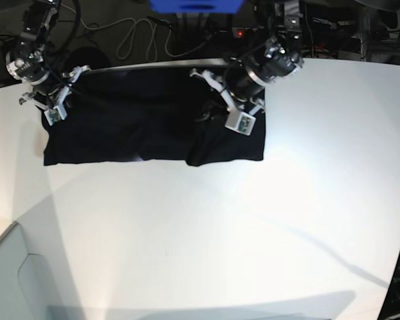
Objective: Fold the T-shirt properly
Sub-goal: 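Carry the left gripper's strip end over onto the strip's middle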
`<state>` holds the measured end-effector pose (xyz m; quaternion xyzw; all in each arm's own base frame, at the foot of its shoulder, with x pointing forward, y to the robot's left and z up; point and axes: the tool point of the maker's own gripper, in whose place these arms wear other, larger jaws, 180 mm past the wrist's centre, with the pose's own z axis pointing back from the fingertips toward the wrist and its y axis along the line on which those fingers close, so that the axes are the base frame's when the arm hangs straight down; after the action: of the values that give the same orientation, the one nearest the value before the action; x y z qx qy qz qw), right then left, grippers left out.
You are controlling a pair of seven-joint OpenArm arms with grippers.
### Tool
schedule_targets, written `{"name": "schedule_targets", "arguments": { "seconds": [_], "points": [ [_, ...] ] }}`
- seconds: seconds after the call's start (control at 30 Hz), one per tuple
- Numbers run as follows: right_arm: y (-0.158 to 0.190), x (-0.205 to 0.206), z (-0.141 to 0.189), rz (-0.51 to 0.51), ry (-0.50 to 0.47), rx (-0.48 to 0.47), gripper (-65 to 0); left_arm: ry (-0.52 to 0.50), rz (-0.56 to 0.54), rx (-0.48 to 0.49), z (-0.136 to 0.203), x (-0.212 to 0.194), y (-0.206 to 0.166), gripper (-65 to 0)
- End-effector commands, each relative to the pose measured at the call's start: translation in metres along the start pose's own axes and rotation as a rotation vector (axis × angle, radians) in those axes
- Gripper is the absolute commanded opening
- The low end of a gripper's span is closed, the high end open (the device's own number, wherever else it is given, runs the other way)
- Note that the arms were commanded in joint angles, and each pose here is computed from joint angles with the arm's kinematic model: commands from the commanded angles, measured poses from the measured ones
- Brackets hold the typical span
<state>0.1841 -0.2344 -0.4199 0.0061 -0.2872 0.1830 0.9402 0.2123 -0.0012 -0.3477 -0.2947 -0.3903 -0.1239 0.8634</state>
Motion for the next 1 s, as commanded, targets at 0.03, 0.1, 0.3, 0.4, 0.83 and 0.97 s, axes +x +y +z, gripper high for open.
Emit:
{"name": "schedule_targets", "arguments": {
  "seconds": [0.03,0.1,0.3,0.4,0.83,0.97],
  "points": [
    [-0.001,0.004,0.003,0.025,-0.012,0.006,-65.0,-0.026,0.014,-0.036,-0.008,0.006,-0.006,-65.0],
    [-0.001,0.003,0.003,0.025,-0.011,0.007,-65.0,-0.017,0.017,-0.051,-0.014,0.004,-0.008,-65.0],
    [-0.001,0.003,0.003,0.025,-0.011,0.007,-65.0,0.01,0.001,-0.114,-0.033,0.002,-0.023,-65.0],
    [-0.001,0.003,0.003,0.025,-0.011,0.007,-65.0,0.007,-0.011,-0.127,-0.036,0.006,-0.026,-65.0],
    [-0.002,0.005,0.003,0.025,-0.014,0.006,-65.0,0.031,0.019,-0.164,-0.055,0.001,-0.036,-65.0],
    [-0.005,0.005,0.004,0.036,-0.01,0.001,-65.0,0.034,0.01,-0.182,-0.057,0.001,-0.042,-65.0]
  ]
}}
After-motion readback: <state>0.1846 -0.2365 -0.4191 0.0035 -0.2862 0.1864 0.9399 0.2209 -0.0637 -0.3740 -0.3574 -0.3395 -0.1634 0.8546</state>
